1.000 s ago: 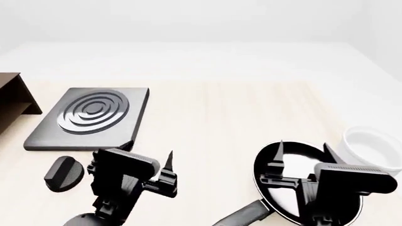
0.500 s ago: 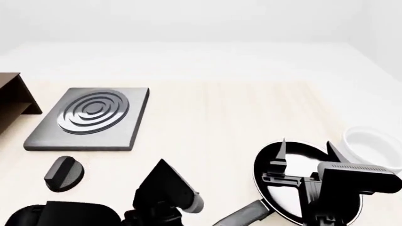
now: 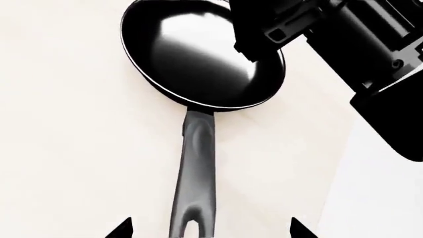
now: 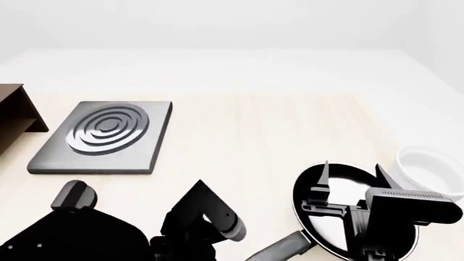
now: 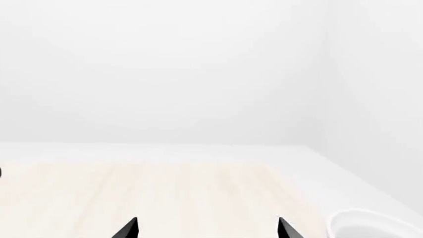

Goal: Put the frying pan on top of the cabinet.

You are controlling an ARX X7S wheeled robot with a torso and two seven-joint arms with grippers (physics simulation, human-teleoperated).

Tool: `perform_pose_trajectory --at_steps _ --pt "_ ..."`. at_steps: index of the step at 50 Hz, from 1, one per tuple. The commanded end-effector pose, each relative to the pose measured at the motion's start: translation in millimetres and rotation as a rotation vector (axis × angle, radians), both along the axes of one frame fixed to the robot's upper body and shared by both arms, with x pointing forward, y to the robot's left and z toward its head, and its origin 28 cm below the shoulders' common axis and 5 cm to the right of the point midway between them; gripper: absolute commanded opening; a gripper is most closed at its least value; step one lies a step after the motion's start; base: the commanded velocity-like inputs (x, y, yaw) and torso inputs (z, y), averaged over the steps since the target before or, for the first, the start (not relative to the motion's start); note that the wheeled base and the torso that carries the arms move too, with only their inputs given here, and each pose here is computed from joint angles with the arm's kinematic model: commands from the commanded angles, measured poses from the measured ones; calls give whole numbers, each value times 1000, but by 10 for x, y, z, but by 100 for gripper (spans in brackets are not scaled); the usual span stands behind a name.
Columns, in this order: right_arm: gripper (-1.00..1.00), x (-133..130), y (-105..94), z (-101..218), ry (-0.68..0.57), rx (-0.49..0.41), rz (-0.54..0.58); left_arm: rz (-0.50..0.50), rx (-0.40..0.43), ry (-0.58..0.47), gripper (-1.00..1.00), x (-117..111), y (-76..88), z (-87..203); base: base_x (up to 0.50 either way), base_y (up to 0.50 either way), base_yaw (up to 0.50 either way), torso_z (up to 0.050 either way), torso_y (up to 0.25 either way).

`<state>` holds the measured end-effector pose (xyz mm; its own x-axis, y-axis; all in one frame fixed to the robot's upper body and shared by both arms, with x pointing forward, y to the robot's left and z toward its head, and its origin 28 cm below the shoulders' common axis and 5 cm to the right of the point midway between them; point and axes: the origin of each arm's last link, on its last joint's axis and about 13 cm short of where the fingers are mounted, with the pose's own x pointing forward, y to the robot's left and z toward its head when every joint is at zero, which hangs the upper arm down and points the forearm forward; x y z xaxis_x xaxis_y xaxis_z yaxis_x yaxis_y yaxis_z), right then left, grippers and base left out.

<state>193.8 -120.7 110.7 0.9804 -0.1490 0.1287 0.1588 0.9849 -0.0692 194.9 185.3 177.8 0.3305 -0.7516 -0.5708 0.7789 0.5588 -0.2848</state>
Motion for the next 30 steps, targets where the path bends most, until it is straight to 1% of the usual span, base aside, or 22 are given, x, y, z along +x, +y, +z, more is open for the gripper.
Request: perform_pose_trajectory --at_steps 1,10,30 --pt "100 11 22 -15 2 3 9 7 166 -107 100 93 -156 33 0 0 0 0 0" --pt "100 8 26 -25 3 5 12 -17 192 -128 100 75 -202 45 0 0 0 0 0" --pt "100 15 50 -38 2 8 26 -87 235 -124 100 120 -320 -52 0 0 0 0 0"
